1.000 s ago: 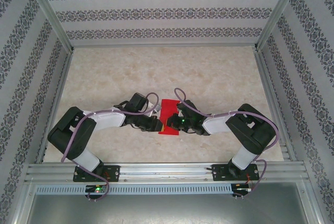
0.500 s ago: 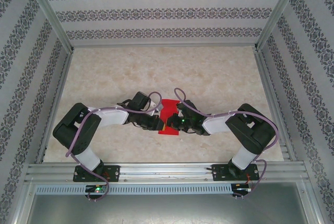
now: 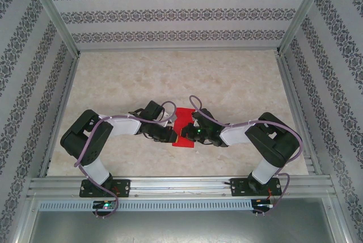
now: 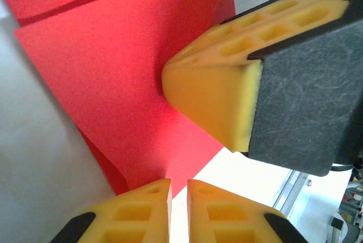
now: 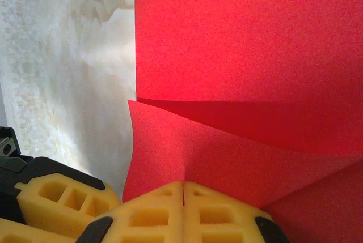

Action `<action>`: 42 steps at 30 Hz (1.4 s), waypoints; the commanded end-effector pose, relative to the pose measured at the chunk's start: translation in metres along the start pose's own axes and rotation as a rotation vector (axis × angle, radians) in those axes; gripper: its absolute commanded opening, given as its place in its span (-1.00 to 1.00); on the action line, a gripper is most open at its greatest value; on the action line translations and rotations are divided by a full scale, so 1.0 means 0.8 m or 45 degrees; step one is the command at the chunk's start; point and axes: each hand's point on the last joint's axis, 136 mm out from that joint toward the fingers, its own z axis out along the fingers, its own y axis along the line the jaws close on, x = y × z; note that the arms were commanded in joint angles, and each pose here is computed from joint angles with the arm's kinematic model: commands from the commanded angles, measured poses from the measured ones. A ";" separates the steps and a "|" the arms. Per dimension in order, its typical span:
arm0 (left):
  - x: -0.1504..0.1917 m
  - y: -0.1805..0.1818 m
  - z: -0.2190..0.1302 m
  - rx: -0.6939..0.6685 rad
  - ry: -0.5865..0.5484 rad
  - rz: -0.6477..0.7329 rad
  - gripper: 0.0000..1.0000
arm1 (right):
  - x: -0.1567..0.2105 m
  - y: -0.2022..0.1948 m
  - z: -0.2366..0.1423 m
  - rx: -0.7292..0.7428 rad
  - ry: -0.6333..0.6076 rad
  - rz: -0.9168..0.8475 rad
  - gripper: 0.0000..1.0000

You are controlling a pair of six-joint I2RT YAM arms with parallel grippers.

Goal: Fold a paper plane with a square sheet of paper (fold left side to right side)
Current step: Fold the triangle a second time at the center of the table.

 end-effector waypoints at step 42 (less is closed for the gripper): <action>0.023 0.054 0.014 -0.221 0.071 -0.002 -0.91 | 0.003 0.027 0.000 0.005 -0.076 -0.109 -1.00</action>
